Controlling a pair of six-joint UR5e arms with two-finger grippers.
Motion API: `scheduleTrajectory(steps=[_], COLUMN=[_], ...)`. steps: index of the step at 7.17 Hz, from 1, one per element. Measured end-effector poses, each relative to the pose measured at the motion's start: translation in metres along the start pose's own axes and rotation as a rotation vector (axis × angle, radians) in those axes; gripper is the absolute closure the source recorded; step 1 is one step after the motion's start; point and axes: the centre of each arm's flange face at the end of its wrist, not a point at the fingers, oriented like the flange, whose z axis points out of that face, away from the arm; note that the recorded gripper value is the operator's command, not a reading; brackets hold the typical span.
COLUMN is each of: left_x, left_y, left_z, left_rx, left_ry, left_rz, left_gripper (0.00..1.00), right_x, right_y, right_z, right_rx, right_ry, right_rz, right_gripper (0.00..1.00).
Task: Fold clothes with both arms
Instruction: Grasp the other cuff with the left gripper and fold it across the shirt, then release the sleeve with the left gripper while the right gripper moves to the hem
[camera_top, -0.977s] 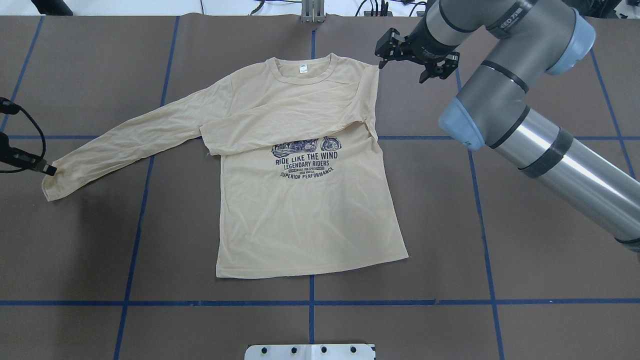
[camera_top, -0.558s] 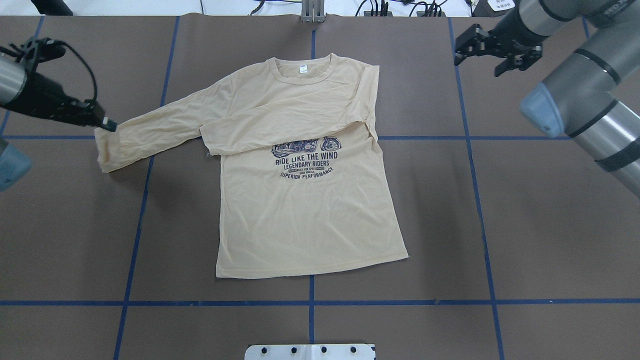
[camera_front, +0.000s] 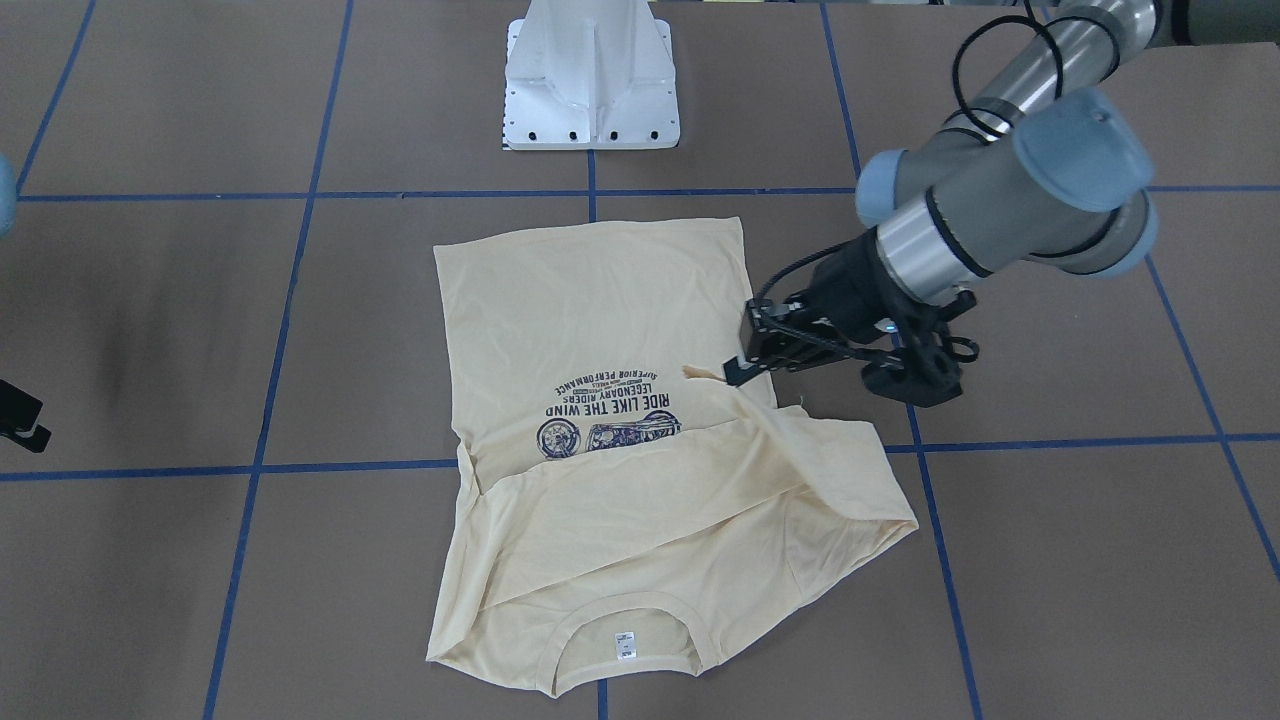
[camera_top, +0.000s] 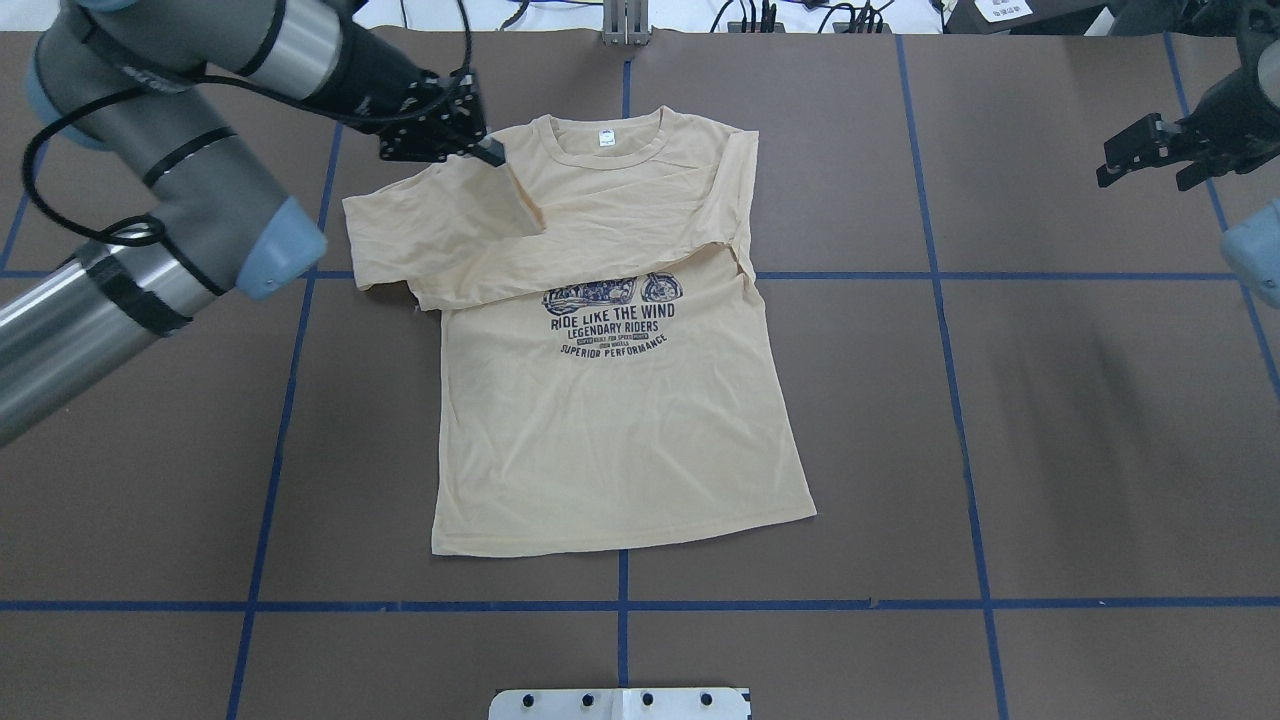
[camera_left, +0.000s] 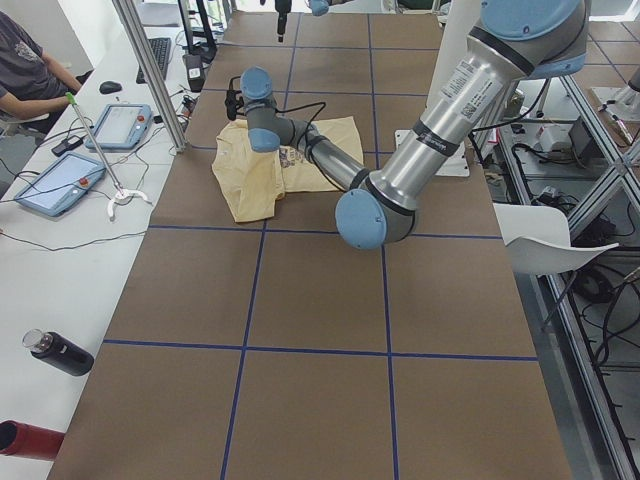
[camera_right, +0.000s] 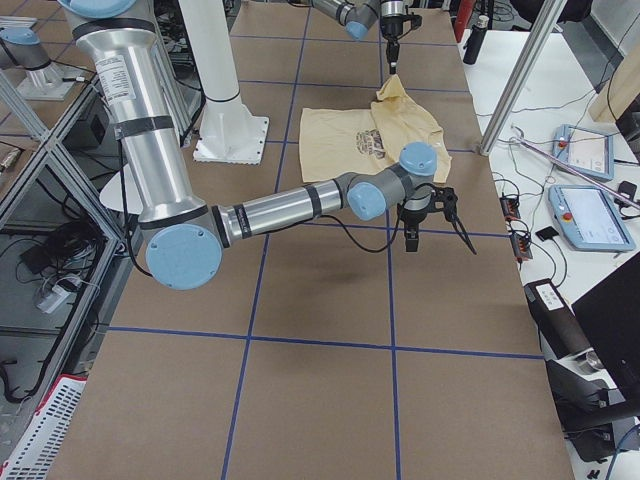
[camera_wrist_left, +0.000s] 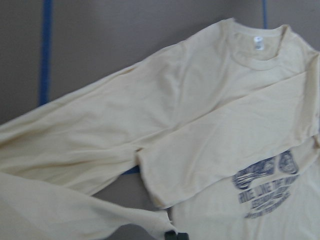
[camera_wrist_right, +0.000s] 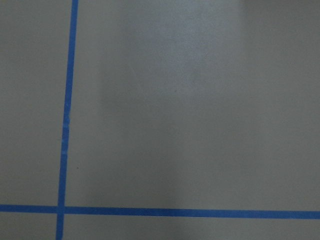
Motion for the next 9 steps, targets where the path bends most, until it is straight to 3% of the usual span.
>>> scheduleTrajectory(steps=[2,3,4,7,9], left_x=[0.087,0.118,0.131,0.136,0.110], left_y=[0.042,0.070,0.088,0.099,0.104], left_z=[0.067,0.102,0.130,0.149,0.119], left_rx=[0.059,0.094,0.126,0.167,0.172], left_ry=[0.061,0.083,0.084,0.080,0.097], left_rz=[-0.018,-0.029,-0.041,-0.058,-0.048], left_gripper=[1.00,0.38,0.02,0.02,0.02], right_x=[0.012,0.012,0.012,0.006,-0.055], right_y=[0.004,0.004,0.004,0.005,0.027], right_z=[0.002,0.002,0.002,-0.001,-0.001], right_rx=[-0.005,-0.005,-0.004,-0.003,-0.013], right_ry=[0.007,0.008,0.009,0.001,-0.047], right_rz=[-0.009,-0.009,-0.009,0.014,0.135], right_gripper=[0.01,0.01,0.01,0.01,0.01])
